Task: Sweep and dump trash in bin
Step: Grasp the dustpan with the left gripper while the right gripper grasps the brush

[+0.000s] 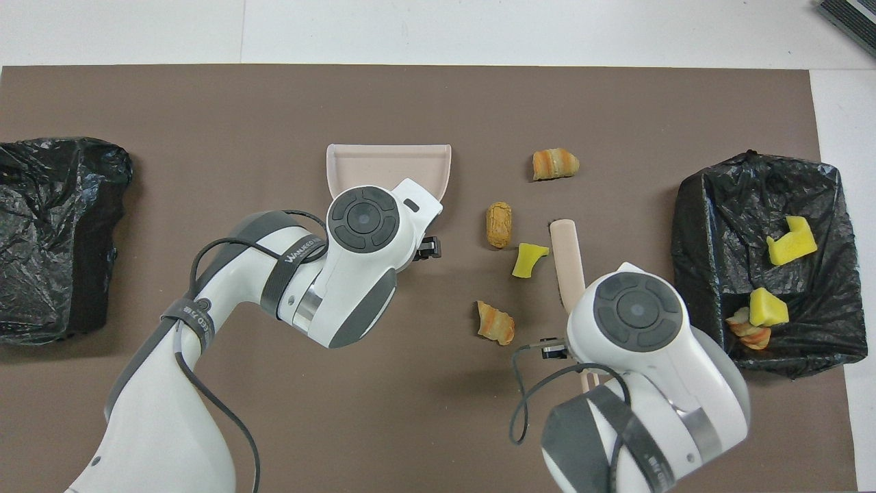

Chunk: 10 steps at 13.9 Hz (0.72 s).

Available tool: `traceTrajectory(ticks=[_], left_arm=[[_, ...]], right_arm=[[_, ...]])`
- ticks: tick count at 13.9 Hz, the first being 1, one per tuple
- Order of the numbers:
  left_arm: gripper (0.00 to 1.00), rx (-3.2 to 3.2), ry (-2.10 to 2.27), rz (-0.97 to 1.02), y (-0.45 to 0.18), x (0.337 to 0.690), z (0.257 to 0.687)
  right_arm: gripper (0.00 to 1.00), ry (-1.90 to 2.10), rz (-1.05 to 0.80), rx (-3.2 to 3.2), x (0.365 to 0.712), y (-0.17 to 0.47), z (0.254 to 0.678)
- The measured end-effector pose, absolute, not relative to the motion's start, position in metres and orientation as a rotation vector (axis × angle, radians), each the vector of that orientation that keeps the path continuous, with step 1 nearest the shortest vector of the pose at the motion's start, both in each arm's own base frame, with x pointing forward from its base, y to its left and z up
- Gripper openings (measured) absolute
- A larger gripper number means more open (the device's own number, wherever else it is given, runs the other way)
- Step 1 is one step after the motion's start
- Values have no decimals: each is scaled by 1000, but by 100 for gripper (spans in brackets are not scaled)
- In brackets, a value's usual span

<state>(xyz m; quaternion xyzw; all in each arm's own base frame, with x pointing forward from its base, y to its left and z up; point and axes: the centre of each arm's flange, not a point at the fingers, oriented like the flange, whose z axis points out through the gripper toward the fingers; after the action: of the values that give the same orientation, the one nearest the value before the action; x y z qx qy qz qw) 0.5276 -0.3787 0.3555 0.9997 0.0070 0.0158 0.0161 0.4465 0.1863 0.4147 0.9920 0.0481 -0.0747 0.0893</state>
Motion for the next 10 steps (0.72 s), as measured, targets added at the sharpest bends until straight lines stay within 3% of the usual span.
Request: traceTrajectory(ticks=[2, 4, 5, 9, 10], left_arm=[[100, 3113, 31, 46, -375, 529, 353], [93, 3115, 38, 45, -372, 531, 353], [85, 3115, 38, 44, -372, 531, 353], [35, 3115, 38, 44, -371, 532, 353], [31, 3116, 34, 46, -370, 533, 353]], right_arm=[[26, 202, -183, 2918, 471, 151, 404], [26, 246, -154, 2858, 497, 120, 391], [26, 268, -152, 2842, 510, 111, 387], [26, 402, -139, 2808, 567, 99, 383], [26, 431, -133, 2799, 578, 96, 383]])
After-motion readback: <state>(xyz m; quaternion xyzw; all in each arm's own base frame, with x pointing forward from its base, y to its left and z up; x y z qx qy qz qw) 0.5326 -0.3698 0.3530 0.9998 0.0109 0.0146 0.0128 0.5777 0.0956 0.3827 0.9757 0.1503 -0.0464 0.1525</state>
